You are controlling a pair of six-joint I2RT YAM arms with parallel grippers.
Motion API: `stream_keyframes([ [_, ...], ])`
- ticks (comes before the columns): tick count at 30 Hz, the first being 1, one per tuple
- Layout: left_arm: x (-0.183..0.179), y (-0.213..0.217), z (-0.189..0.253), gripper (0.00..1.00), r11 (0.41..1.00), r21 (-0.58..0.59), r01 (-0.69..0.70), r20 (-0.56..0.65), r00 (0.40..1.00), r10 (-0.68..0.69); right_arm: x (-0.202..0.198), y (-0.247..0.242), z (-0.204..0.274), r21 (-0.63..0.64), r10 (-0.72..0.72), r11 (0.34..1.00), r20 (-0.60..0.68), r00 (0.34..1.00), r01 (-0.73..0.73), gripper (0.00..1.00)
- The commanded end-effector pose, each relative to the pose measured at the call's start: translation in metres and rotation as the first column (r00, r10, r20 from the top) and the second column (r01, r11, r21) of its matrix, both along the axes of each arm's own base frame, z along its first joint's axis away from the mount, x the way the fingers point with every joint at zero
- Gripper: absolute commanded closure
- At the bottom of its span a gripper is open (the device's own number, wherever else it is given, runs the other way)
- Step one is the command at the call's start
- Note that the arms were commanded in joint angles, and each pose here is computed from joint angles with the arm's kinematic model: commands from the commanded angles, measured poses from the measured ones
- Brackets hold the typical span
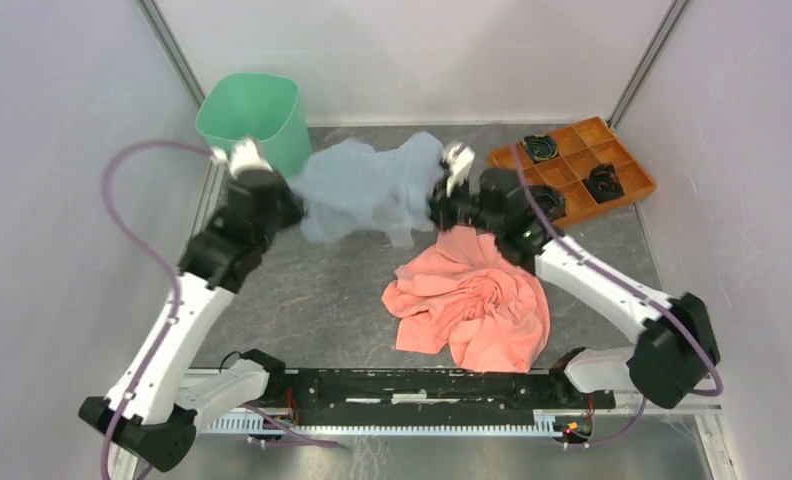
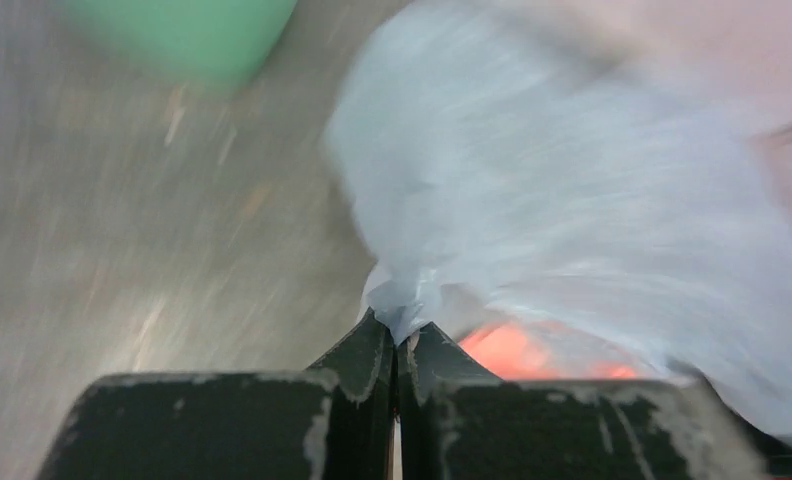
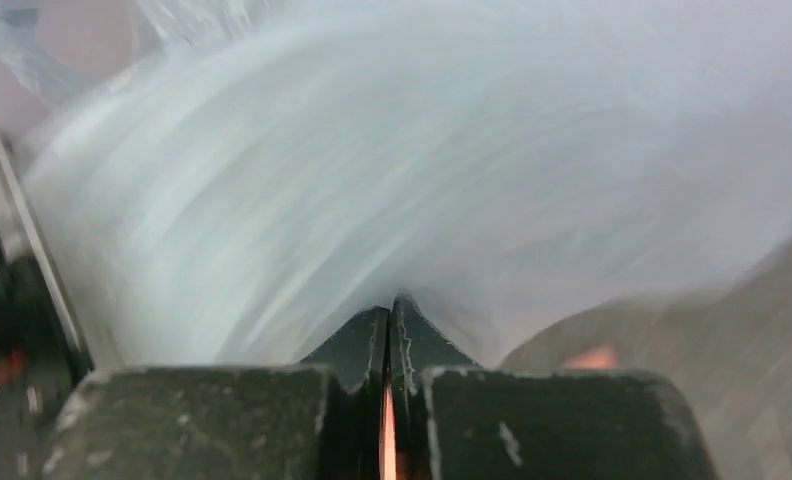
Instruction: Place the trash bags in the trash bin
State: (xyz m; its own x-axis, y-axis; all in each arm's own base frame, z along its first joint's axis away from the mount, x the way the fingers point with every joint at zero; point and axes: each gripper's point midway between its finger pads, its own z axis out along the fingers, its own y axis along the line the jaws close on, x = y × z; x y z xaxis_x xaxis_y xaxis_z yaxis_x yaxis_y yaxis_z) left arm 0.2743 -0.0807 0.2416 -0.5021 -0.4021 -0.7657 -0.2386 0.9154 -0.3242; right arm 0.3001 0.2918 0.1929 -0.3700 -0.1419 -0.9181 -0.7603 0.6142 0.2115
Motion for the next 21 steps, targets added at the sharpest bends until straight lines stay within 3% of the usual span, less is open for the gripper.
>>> stream_keyframes([
  [1, 0.012, -0.010, 0.240, 0.98, 0.987, -0.068, 0.142, 0.589, 0.805, -0.075, 0.004, -0.016, 0.233, 0.250, -0.121, 0.968, 0.481, 0.868, -0.004, 0.99],
  [4, -0.032, -0.010, 0.322, 0.98, 0.962, -0.078, 0.262, 0.794, 0.599, -0.099, -0.035, -0.038, 0.295, 0.374, -0.167, 0.923, 0.607, 0.777, -0.093, 0.99],
  [6, -0.055, -0.002, 0.332, 0.98, 0.954, -0.092, 0.284, 0.865, 0.497, -0.064, -0.056, -0.050, 0.296, 0.425, -0.198, 0.895, 0.647, 0.736, -0.133, 0.99],
  [7, -0.061, 0.004, 0.323, 0.98, 0.956, -0.111, 0.272, 0.877, 0.479, -0.035, -0.059, -0.054, 0.282, 0.435, -0.211, 0.891, 0.650, 0.730, -0.130, 0.99],
  [9, -0.051, 0.017, 0.276, 0.98, 0.965, -0.176, 0.192, 0.835, 0.549, 0.043, -0.049, -0.058, 0.241, 0.432, -0.238, 0.900, 0.602, 0.762, -0.061, 0.99],
  [10, -0.039, 0.024, 0.240, 0.98, 0.971, -0.205, 0.119, 0.774, 0.627, 0.087, -0.038, -0.058, 0.216, 0.413, -0.249, 0.911, 0.553, 0.795, -0.002, 0.99],
  [12, -0.019, 0.034, 0.157, 0.98, 0.982, -0.184, -0.032, 0.590, 0.796, 0.137, -0.017, -0.050, 0.153, 0.319, -0.228, 0.944, 0.434, 0.871, 0.088, 0.99],
  [14, -0.013, 0.046, 0.080, 0.98, 0.982, -0.089, -0.169, 0.362, 0.913, 0.190, -0.008, -0.039, 0.098, 0.206, -0.174, 0.972, 0.324, 0.930, 0.110, 0.99],
  [16, -0.023, 0.056, 0.028, 0.98, 0.971, 0.006, -0.240, 0.180, 0.955, 0.235, -0.006, -0.030, 0.064, 0.123, -0.117, 0.988, 0.248, 0.962, 0.089, 0.99],
  [17, -0.026, 0.056, 0.019, 0.98, 0.971, 0.024, -0.238, 0.143, 0.962, 0.232, -0.005, -0.028, 0.055, 0.096, -0.102, 0.992, 0.225, 0.969, 0.082, 1.00],
  [21, -0.028, 0.045, 0.030, 0.98, 0.988, -0.008, -0.153, 0.188, 0.970, 0.152, 0.004, -0.022, 0.060, 0.072, -0.091, 0.995, 0.232, 0.969, 0.076, 0.99],
])
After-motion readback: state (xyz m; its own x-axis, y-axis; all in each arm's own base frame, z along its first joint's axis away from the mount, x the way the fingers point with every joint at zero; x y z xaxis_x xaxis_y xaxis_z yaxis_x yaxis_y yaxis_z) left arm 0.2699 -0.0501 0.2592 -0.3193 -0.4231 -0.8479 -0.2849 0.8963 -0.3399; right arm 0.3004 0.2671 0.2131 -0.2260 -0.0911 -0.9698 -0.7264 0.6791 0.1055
